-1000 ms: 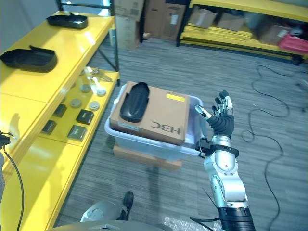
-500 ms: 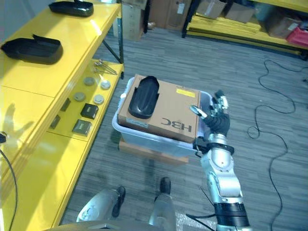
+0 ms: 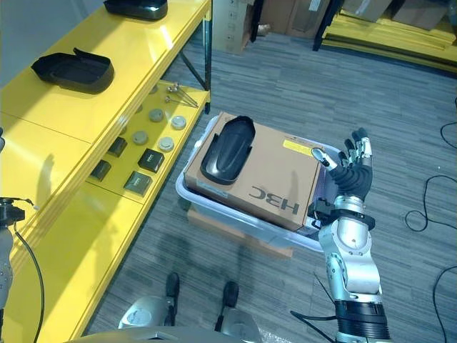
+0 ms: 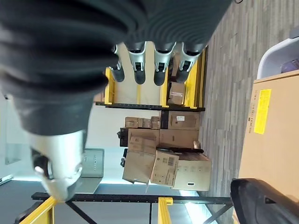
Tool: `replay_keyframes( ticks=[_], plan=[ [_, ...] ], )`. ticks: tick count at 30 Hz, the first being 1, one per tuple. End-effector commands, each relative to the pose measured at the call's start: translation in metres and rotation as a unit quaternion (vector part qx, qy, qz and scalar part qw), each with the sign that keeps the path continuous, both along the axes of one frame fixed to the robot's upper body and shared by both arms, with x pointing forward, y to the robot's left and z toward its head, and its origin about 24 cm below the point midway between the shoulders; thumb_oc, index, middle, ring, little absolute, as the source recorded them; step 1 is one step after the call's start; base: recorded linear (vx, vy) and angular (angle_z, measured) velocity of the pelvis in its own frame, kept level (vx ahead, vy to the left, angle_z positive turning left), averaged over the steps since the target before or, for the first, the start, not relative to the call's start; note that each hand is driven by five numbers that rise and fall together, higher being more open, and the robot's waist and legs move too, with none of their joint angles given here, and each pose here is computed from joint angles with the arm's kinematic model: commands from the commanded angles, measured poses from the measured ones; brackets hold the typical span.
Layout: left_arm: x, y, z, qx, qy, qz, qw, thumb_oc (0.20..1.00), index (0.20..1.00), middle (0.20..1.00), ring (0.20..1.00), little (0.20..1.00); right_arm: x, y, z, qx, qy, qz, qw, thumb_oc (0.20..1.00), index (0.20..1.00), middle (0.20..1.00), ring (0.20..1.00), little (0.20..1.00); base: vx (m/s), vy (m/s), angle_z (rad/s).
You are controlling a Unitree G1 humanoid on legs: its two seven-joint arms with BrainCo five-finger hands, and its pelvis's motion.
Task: Move parts from the plastic box to the shelf.
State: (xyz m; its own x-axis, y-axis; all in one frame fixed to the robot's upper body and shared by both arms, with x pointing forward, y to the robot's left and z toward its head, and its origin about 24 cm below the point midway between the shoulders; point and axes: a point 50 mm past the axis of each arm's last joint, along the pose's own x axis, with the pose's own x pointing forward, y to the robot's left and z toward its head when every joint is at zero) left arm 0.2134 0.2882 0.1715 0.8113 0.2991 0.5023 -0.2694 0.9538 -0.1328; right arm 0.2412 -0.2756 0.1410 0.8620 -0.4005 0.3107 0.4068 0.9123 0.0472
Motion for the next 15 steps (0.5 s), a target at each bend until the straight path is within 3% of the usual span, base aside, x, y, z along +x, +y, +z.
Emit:
replay_keyframes(
  ticks=[1,6,12,15],
  plan=[
    [0.0,0.003,0.015,0.04,-0.018,0.005,0.999,1.0,1.0,1.0,1.0,1.0,0.0,0.007,0.019,-0.029,-0.04,0.024,0.999,1.0,1.0,1.0,1.0,1.0,0.13,0.086,-0.04],
    [0.009,-0.004,0.014,0.045,-0.007,-0.016,0.999,1.0,1.0,1.0,1.0,1.0,0.021,-0.01,0.023,-0.068,-0.007,-0.037,0.997,1.0,1.0,1.0,1.0,1.0,0.09,0.048,-0.01],
    [0.036,-0.035,0.044,0.063,-0.078,-0.08,0.992,1.0,1.0,1.0,1.0,1.0,0.077,-0.033,0.072,-0.092,-0.033,-0.162,0.982,1.0,1.0,1.0,1.0,1.0,-0.18,-0.024,0.23],
    [0.041,-0.045,0.051,0.065,-0.106,-0.094,0.988,1.0,1.0,1.0,1.0,1.0,0.089,-0.047,0.063,-0.081,-0.002,-0.21,0.974,1.0,1.0,1.0,1.0,1.0,-0.09,-0.011,0.43]
  ],
)
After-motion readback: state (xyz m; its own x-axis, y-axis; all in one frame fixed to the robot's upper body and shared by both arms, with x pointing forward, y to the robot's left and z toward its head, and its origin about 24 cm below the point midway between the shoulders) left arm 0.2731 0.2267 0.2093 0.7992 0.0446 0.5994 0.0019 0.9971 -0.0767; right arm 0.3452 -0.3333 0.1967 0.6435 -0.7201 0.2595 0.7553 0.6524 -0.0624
